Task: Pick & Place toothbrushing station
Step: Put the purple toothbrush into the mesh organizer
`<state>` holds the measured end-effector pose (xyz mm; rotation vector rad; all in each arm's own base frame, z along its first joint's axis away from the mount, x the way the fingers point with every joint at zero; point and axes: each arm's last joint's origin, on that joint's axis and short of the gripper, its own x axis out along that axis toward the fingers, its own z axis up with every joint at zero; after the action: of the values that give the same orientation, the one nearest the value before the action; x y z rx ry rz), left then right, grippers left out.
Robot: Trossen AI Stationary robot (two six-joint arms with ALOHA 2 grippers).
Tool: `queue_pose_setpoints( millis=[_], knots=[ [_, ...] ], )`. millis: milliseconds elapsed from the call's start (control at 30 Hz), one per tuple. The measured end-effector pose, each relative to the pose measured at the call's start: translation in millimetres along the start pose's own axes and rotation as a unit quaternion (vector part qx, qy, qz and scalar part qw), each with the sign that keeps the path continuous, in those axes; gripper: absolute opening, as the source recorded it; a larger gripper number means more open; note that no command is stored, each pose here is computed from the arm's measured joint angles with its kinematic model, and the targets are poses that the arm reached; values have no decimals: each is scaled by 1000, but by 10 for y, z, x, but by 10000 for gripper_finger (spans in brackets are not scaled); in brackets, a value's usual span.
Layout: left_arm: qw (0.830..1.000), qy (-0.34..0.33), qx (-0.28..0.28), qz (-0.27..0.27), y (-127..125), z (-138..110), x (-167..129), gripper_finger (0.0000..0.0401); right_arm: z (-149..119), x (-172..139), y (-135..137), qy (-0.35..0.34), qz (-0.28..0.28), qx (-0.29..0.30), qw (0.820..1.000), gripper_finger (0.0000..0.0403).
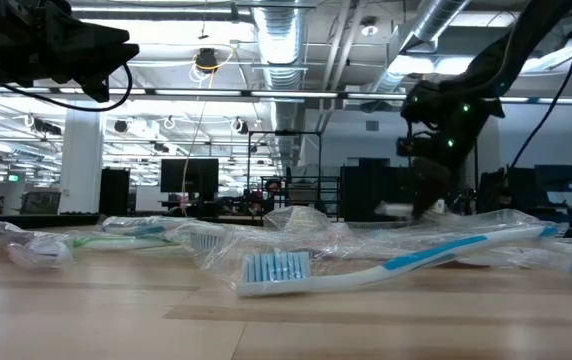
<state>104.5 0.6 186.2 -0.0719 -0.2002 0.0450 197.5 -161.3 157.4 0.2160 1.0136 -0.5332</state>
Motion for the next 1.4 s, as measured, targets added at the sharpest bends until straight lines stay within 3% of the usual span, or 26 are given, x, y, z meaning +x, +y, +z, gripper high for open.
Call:
queue_pose_setpoints(
  millis=[333,633,1067,1400],
  knots=[
    [1000,0,0,0,0,1,0,113,356,-486,0,-124,19,16,992,7],
    [1000,0,0,0,0,1,0,113,586,-746,119,-264,33,6,964,7],
    [1000,0,0,0,0,1,0,113,848,-616,136,-377,48,28,924,7],
    [1000,0,0,0,0,-1,0,113,981,-344,155,-433,69,28,898,7]
  ],
)
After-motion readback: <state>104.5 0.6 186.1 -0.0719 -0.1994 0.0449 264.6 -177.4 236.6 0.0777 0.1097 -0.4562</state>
